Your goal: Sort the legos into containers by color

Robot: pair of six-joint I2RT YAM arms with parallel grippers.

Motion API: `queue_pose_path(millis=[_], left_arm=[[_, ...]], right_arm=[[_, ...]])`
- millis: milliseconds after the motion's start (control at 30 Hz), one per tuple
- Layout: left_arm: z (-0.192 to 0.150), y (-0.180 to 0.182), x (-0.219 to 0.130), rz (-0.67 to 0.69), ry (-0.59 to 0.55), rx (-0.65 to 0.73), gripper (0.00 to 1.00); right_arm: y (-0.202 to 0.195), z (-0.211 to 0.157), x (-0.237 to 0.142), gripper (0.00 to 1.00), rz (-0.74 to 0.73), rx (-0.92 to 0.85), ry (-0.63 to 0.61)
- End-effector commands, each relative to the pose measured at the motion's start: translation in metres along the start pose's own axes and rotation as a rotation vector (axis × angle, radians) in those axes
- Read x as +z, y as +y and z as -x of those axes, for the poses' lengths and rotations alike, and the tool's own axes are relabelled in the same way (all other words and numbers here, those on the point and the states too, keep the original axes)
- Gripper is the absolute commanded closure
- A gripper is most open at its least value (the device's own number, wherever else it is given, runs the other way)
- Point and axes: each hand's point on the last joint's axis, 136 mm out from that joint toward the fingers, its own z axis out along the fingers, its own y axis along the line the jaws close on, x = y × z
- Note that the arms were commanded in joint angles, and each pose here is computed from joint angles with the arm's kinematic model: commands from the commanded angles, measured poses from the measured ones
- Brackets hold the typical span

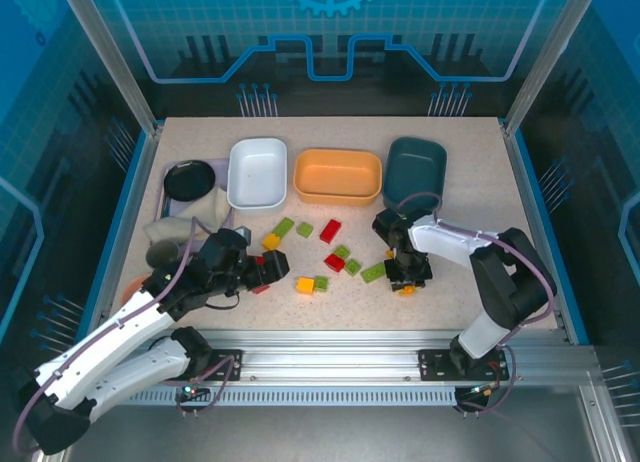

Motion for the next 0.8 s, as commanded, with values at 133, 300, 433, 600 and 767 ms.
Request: queue_pose_path(millis=[133,300,433,600,767], left_arm=[[0.039,-0.055,-0.012,-0.073,-0.070,0.006,0.01],[0.075,-0.100,-0.003,-0.118,-0.077,0.023,0.01],[0.109,-0.128,0.012,-0.180,-0.082,-0.002,0.01],[0.143,-0.154,0.031,-0.162,-0.060,0.019,0.01],[0.157,-0.147,0.047,-0.097,-0.036,-0.021,0.01]], right_arm=[[-0.009,0.070,-0.107,0.82,0.124,0.087,-0.257],[-0.027,0.157,-0.121,0.85,0.188,0.183,-0.284],[-0.043,0.223,-0.105,0.84,0.212,0.250,-0.257],[-0.061,0.268,-0.071,0.83,0.209,0.310,-0.175],[-0.067,0.284,-0.040,0.62,0.226,0.342,-0.107]])
